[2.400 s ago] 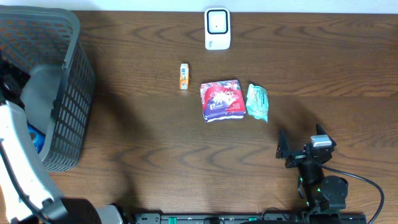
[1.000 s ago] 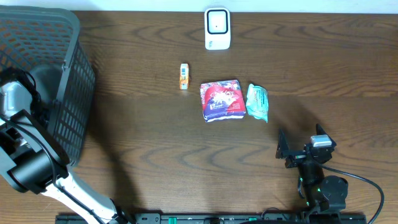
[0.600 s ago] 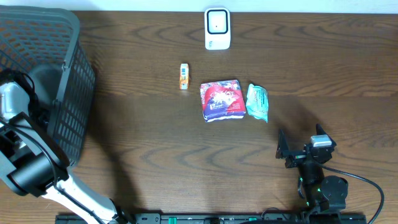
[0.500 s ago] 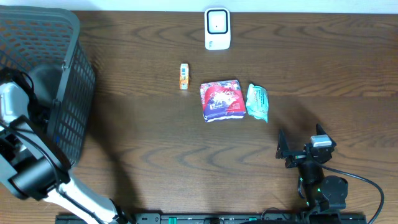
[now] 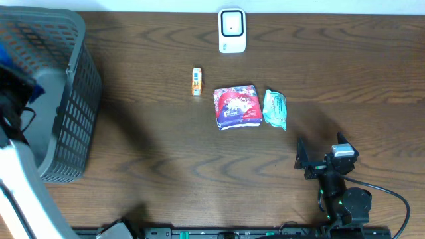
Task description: Scan the item barcode
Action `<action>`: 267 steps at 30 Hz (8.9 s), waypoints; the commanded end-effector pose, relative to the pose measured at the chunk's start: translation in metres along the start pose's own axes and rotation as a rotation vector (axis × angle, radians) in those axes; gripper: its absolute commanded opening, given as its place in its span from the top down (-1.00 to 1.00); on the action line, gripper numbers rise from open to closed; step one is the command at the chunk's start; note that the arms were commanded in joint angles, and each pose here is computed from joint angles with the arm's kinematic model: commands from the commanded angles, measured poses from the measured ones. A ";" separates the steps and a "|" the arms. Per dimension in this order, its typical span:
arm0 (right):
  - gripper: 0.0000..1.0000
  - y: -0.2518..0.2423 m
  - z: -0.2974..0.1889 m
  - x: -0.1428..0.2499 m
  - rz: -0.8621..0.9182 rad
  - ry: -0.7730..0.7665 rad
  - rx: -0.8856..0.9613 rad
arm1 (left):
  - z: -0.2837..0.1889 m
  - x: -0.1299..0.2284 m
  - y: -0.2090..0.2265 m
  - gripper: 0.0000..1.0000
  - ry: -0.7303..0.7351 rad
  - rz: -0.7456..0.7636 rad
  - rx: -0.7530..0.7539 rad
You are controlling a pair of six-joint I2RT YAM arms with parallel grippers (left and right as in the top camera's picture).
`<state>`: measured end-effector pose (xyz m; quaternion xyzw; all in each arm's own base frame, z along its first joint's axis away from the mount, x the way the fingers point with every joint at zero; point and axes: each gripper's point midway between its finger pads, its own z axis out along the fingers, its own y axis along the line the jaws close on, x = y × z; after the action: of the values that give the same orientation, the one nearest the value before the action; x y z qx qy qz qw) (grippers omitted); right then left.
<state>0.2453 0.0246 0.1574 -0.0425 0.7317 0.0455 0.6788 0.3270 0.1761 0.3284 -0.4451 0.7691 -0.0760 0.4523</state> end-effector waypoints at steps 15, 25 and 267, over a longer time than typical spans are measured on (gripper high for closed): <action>-0.98 0.001 0.000 0.001 -0.011 0.004 -0.004 | -0.089 0.168 -0.191 0.85 0.244 0.590 0.620; -0.99 0.001 0.000 0.001 -0.011 0.004 -0.004 | 0.028 0.269 -0.177 0.85 0.413 0.760 0.271; 0.37 -0.037 0.168 0.073 0.895 1.332 -0.253 | -0.073 0.182 -0.025 -0.96 0.424 0.638 -0.148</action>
<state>0.3979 0.0098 0.0502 0.2027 0.9032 0.3778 -0.0210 0.2499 0.0003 0.2680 -0.1882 0.9495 0.0270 0.2498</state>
